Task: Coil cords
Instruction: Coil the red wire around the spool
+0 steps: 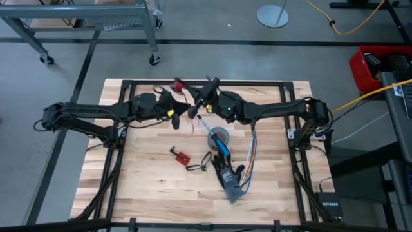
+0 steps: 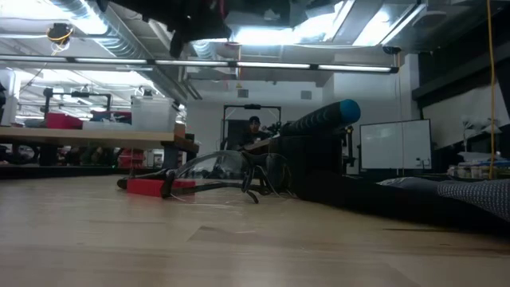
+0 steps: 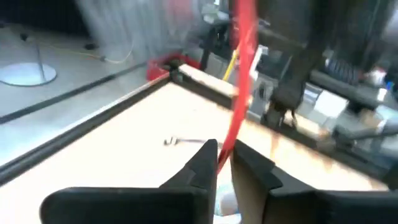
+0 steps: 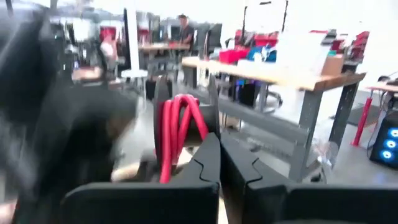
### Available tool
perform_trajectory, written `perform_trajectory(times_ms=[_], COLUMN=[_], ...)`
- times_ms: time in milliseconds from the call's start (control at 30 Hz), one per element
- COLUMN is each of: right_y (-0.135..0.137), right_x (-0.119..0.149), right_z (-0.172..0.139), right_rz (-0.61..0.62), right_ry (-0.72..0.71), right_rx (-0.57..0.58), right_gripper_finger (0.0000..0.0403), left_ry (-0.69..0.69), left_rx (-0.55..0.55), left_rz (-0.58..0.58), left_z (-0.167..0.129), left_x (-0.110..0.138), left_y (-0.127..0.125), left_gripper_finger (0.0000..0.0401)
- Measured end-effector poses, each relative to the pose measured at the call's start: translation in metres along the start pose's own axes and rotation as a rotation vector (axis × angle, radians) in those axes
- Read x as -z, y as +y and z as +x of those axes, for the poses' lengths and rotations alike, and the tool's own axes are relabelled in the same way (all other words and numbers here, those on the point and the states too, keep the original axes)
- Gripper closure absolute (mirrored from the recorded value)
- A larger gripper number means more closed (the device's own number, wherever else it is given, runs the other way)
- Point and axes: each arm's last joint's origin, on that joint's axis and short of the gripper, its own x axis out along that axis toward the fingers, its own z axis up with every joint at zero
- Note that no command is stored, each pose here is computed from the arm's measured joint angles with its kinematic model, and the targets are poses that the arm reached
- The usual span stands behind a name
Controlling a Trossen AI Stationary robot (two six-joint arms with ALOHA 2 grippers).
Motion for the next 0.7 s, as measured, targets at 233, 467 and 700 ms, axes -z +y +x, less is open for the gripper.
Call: perform_trajectory(times_ms=[233, 467, 700], right_y=[-0.002, -0.006, -0.009], right_x=[-0.008, -0.020, -0.032], right_z=[-0.003, -0.009, -0.015], right_rz=[-0.026, -0.038, -0.034], right_ry=[-0.006, -0.030, -0.058], right_rx=[0.002, 0.007, 0.007], right_gripper_finger=[0.0403, 0.0403, 0.0403], left_ry=[-0.009, -0.013, -0.020], left_rx=[0.027, 0.026, 0.025], left_rz=[0.066, 0.044, 0.069], left_z=[0.000, 0.000, 0.000], left_x=[-0.002, -0.002, -0.003], left_y=[-0.001, -0.001, -0.001], left_gripper_finger=[0.0298, 0.0270, 0.0269])
